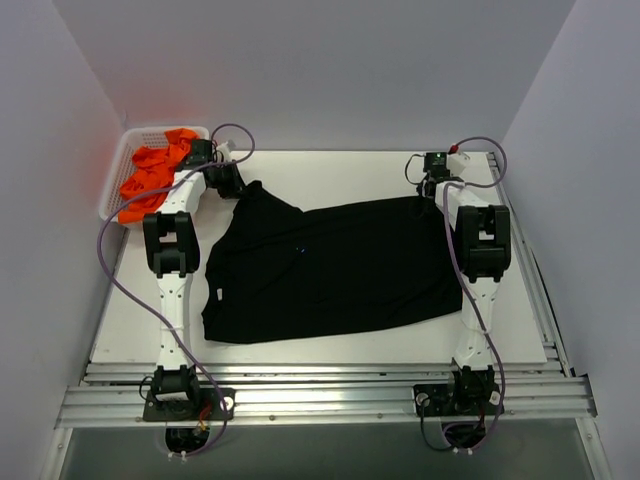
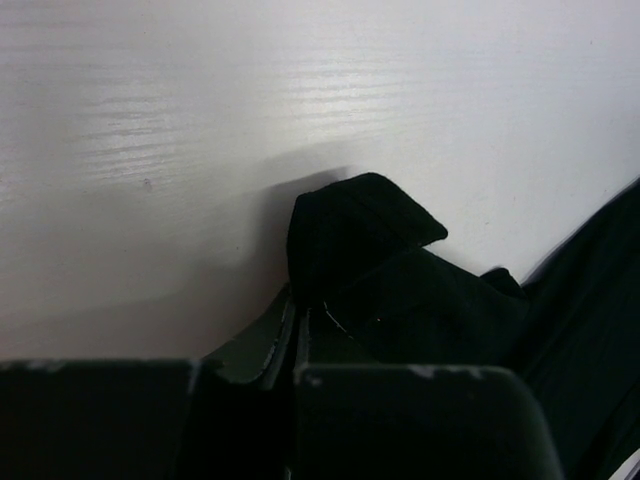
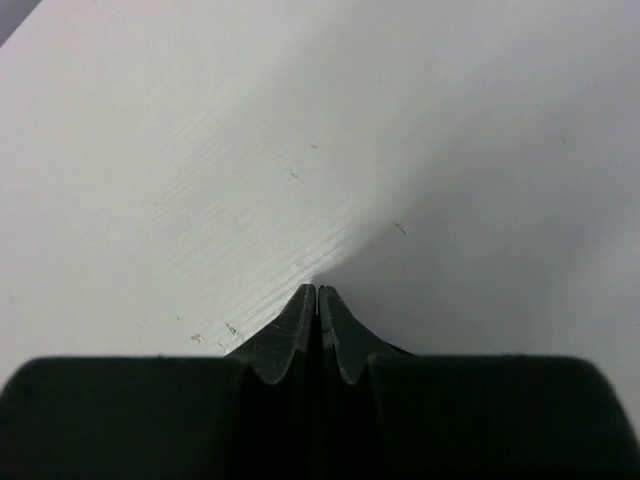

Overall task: Fold and stack the t-shirts
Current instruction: Fold the tshirt

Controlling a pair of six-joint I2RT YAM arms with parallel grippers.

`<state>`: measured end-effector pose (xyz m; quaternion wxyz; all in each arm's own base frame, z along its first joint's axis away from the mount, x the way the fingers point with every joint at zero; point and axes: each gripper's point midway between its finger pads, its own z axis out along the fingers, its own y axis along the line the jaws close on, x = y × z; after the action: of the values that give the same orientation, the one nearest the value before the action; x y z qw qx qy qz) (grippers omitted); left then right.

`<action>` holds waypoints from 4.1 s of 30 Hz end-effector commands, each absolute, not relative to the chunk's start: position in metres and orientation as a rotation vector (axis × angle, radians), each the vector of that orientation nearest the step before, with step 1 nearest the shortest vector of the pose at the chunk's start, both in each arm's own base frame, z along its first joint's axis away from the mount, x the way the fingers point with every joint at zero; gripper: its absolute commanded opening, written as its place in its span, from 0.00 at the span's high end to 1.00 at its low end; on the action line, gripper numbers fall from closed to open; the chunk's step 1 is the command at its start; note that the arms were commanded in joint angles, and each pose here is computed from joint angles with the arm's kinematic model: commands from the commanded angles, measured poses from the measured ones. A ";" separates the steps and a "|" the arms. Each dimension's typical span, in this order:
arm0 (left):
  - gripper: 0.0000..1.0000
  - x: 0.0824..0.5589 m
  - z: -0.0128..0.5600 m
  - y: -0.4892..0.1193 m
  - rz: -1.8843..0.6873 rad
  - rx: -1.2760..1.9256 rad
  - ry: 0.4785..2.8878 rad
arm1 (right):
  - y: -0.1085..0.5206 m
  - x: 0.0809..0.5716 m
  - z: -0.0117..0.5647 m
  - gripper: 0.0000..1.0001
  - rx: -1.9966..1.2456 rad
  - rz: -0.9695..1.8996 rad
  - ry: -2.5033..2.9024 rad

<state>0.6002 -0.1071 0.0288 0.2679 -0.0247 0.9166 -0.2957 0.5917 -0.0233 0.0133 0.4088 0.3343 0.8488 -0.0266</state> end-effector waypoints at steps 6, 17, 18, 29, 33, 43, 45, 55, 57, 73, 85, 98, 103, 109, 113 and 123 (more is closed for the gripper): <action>0.98 0.612 0.042 -0.087 -0.799 -0.099 2.418 | -0.023 0.567 -0.023 1.00 0.864 -0.127 2.262; 0.98 0.607 0.116 -0.082 -0.710 -0.057 2.304 | -0.030 0.572 0.051 1.00 0.853 -0.105 2.125; 0.98 0.604 0.117 -0.081 -0.699 -0.058 2.308 | -0.031 0.573 0.057 1.00 0.851 -0.104 2.116; 0.98 0.593 0.177 -0.084 -0.664 -0.019 2.195 | -0.027 0.573 0.115 1.00 0.824 -0.067 2.038; 0.98 0.582 0.183 -0.095 -0.638 0.014 2.194 | -0.029 0.567 0.125 1.00 0.830 -0.065 2.026; 0.98 0.526 0.208 -0.103 -0.529 0.032 2.143 | -0.033 0.520 0.138 1.00 0.864 -0.075 2.005; 0.98 0.509 0.211 -0.103 -0.478 0.036 2.144 | -0.035 0.506 0.135 1.00 0.876 -0.089 2.013; 0.98 0.392 0.188 -0.113 -0.263 -0.019 2.153 | -0.051 0.421 0.095 1.00 0.992 -0.216 2.056; 0.98 0.368 0.192 -0.116 -0.260 -0.073 2.113 | -0.059 0.402 0.096 1.00 1.055 -0.242 2.001; 0.06 0.330 0.182 -0.097 -0.199 -0.326 1.950 | -0.057 0.396 0.143 0.01 1.094 -0.153 1.885; 0.49 0.343 0.110 -0.134 -0.255 -0.423 2.120 | 0.009 0.436 0.085 0.92 0.889 -0.057 2.069; 0.97 0.385 0.024 -0.175 -0.149 -0.332 2.410 | 0.026 0.416 -0.001 1.00 0.930 -0.052 2.240; 0.98 0.433 0.012 -0.196 -0.126 -0.270 2.471 | 0.038 0.383 -0.005 1.00 0.933 -0.038 2.265; 0.98 0.463 -0.005 -0.198 -0.132 -0.199 2.588 | 0.078 0.337 0.001 1.00 0.840 0.000 2.276; 0.98 0.510 0.021 -0.211 -0.169 -0.166 2.560 | 0.138 0.287 -0.017 1.00 0.696 0.078 2.347; 0.98 0.592 0.044 -0.236 -0.322 -0.129 2.506 | 0.281 0.192 -0.050 1.00 0.405 0.223 2.459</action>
<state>0.5999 -0.2414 0.0388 0.3295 -0.0615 0.9360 -0.1077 0.2563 0.2966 0.0075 0.3840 0.1980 0.8835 0.1810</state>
